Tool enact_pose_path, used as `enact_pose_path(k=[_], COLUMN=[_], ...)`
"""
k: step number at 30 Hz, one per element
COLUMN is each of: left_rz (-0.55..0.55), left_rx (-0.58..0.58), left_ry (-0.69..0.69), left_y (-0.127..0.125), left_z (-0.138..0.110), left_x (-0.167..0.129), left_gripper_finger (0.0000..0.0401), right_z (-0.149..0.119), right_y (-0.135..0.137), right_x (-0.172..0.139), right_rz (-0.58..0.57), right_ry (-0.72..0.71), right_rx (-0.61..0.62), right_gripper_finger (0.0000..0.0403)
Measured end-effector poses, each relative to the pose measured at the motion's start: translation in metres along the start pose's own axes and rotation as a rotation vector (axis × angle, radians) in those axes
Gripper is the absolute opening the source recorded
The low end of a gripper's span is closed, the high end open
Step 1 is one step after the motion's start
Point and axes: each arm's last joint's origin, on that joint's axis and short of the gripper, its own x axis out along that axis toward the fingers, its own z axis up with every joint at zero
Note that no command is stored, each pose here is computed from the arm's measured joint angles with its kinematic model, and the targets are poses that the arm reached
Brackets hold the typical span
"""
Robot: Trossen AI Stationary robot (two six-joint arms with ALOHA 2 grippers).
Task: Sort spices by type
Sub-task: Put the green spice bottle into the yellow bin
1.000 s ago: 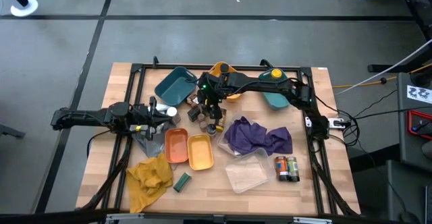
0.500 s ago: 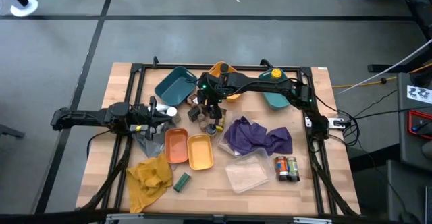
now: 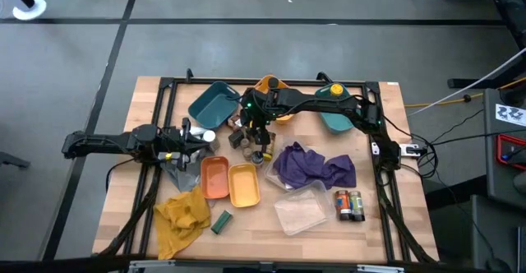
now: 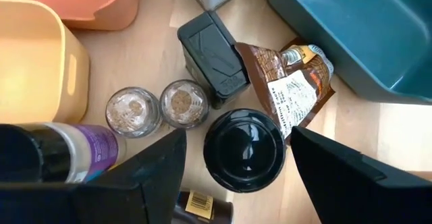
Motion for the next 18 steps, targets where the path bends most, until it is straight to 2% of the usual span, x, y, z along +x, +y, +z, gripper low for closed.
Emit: enact_pose_path(k=[18], left_rz=[0.0], left_rx=[0.0], left_ry=[0.0], left_y=[0.0], left_z=[0.0001], left_x=[0.0], left_gripper_finger=[0.0], right_z=[-0.0013], right_y=[-0.0006], right_x=[0.0052], right_rz=[0.002], right_ry=[0.008], right_rx=[-0.013], right_gripper_finger=[0.0264])
